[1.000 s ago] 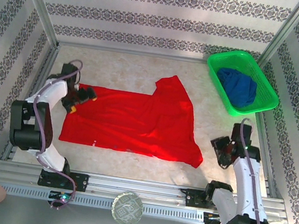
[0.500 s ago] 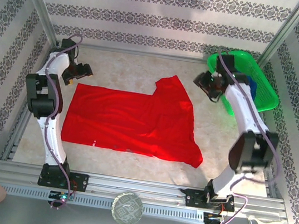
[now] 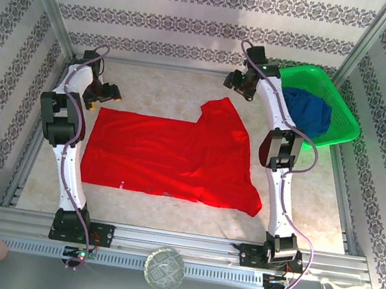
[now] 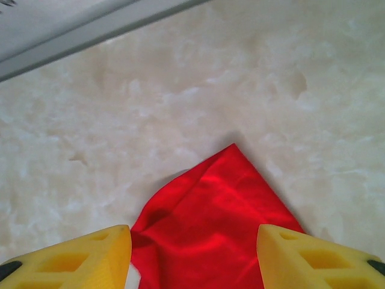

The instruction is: Fold the inside-out t-shirt

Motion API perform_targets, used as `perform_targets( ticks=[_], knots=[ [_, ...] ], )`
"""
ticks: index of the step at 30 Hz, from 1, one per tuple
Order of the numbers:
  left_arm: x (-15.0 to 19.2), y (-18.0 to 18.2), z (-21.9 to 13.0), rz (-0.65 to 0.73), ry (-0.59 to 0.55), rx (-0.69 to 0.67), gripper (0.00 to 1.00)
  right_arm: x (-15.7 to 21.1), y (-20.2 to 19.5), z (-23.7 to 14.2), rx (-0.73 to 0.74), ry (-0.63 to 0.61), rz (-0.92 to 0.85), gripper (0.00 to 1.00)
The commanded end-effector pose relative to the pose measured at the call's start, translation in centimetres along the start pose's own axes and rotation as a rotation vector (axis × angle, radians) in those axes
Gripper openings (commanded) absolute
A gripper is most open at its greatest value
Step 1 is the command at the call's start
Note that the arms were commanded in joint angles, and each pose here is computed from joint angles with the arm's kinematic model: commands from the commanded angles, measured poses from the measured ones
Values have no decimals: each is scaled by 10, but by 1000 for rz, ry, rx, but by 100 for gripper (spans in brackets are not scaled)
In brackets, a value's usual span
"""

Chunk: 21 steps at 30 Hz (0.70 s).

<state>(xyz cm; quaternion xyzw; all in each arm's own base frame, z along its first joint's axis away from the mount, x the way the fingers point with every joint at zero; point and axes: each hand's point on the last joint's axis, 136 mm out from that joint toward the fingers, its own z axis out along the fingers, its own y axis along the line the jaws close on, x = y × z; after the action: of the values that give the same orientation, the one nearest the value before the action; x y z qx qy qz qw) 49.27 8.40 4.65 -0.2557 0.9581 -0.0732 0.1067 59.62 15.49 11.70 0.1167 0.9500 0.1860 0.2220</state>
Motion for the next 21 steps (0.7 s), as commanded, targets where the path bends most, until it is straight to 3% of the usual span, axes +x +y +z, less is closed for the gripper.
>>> perform_targets(
  ticks=[1, 17, 21],
  knots=[
    [14, -2, 0, 6, 51, -4, 90, -5, -13, 13, 24, -9, 2, 57],
    [15, -6, -4, -28, 55, 11, 91, -8, -17, 87, -61, -44, 102, 53],
    [13, -7, -2, -27, 56, 14, 92, -2, -18, 97, -80, -21, 142, 42]
  ],
)
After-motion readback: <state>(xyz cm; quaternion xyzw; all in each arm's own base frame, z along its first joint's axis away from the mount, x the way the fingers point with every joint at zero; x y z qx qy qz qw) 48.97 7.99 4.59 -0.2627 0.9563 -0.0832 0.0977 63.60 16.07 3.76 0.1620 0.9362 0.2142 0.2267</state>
